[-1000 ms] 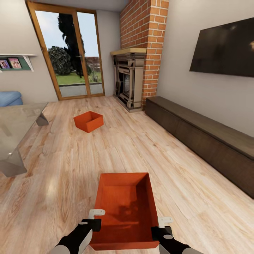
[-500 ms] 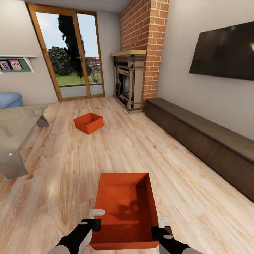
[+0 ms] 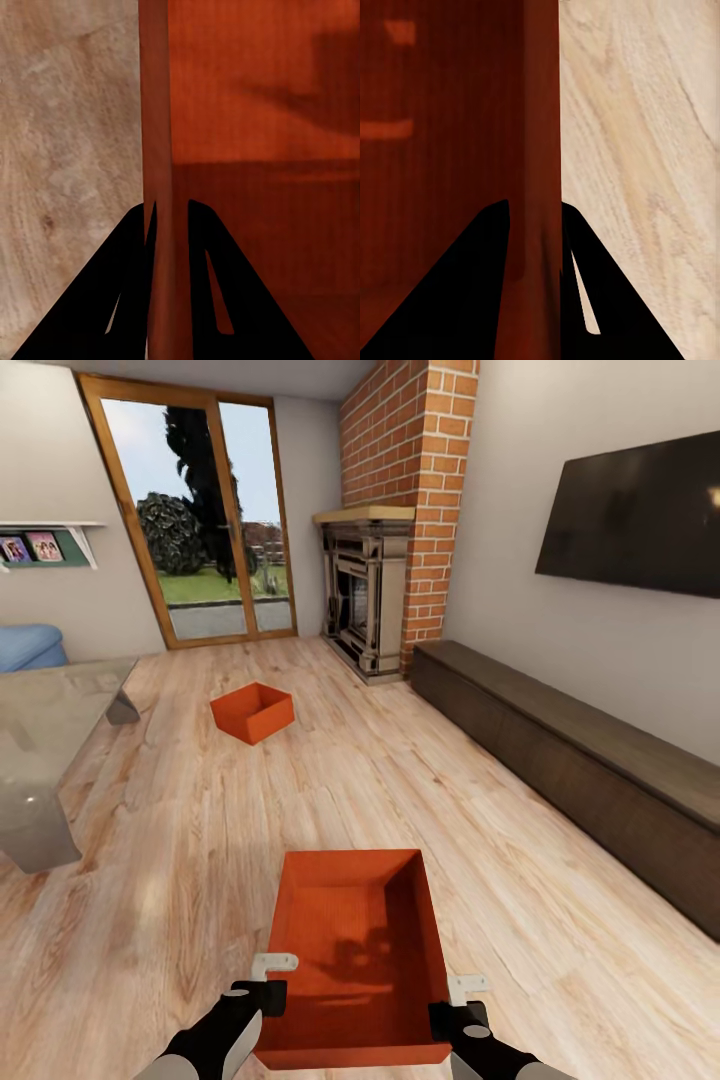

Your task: Move the two storage containers from the living room to the garage. In the garage, place one container on the floor and stack the other container on top of it (either order is fine).

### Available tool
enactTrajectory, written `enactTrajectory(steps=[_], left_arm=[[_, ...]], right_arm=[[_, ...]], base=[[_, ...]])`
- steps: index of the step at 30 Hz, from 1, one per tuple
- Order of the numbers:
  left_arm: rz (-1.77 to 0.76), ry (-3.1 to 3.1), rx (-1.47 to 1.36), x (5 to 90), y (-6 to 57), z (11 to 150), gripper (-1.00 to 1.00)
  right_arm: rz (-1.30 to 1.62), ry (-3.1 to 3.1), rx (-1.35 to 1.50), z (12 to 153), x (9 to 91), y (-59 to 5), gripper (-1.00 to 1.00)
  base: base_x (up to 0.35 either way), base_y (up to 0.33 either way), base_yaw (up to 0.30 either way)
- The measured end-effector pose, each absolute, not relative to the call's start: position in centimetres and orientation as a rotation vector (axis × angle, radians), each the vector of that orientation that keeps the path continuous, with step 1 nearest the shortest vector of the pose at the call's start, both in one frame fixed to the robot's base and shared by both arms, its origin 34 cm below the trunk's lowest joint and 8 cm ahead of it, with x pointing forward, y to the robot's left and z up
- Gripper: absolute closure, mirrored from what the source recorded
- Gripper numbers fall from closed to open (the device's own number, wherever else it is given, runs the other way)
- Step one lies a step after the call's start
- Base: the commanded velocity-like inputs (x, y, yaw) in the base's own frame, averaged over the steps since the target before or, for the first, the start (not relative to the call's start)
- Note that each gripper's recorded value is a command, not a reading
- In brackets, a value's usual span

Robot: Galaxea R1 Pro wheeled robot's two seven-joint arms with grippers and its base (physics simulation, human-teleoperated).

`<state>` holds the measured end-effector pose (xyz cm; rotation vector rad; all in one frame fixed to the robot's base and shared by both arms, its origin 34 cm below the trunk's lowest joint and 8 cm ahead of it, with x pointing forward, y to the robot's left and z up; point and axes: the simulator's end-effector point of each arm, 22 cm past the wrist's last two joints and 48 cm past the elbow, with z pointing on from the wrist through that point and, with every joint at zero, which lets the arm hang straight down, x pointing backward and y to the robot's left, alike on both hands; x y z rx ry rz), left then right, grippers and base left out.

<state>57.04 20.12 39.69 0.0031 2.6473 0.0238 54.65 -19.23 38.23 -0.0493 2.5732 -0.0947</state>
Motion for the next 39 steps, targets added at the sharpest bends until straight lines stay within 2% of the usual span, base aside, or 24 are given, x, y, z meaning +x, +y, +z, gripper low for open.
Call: enactTrajectory(steps=[39], left_arm=[[0.023,2.648,0.002,58.0,20.1,47.3,1.0]], right_arm=[[-0.095,2.574,-0.051,45.8,55.7,-19.2,1.0]], base=[[0.0,0.0,0.0]])
